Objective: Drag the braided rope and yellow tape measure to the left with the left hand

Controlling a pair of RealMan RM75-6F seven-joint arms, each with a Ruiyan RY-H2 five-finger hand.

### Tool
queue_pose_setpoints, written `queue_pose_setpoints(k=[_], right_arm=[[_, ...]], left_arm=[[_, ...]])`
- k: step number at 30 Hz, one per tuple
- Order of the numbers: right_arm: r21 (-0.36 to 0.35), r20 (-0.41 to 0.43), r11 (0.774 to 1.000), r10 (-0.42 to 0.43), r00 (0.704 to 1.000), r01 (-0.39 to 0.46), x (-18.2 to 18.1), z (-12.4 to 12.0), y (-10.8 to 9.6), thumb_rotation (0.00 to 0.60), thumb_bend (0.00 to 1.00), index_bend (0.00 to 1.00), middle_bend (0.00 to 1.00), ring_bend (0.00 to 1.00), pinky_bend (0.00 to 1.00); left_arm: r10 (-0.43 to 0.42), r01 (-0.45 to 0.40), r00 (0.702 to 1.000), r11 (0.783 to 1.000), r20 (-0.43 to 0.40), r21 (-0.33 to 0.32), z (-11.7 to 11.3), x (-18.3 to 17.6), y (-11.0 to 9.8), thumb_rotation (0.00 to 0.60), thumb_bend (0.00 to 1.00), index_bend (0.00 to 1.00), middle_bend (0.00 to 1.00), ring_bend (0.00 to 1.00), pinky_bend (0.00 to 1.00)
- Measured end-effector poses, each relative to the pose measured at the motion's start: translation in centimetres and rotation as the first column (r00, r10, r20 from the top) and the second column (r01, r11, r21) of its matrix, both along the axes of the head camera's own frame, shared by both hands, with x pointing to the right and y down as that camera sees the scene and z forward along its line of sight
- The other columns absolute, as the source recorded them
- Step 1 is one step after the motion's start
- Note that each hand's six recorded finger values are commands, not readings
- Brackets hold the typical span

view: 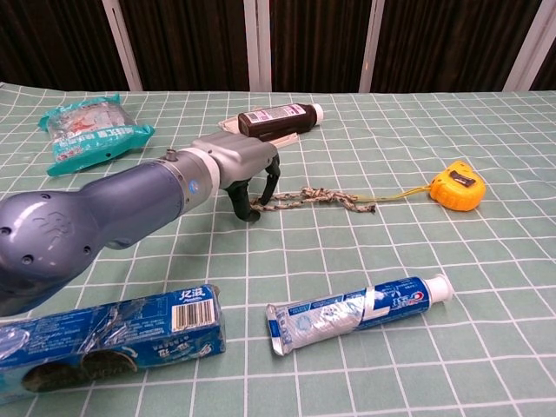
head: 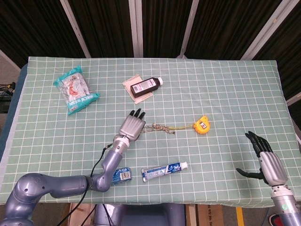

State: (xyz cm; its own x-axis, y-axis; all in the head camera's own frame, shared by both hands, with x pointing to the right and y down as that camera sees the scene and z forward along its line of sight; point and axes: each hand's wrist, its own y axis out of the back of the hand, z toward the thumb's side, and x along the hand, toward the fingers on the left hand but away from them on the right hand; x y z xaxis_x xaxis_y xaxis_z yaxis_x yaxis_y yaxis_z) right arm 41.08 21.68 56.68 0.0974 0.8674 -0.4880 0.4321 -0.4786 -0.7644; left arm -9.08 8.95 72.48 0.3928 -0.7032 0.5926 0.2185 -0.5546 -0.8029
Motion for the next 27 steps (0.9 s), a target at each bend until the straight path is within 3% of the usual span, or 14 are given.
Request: queue_pose_setpoints(k=[27], right_arm=[[-0.001, 0.003, 1.000, 0.002, 1.000, -0.002, -0.03, -0.03, -0.01, 0.600, 0.12, 0.00, 0.00, 0.00, 0.00]], left_arm=[[-0.010, 0.010, 1.000, 1.000, -0.017, -0.003, 0.01, -0.51, 0.43, 0.600, 0.54, 0.56, 0.11, 0.00, 0.14]])
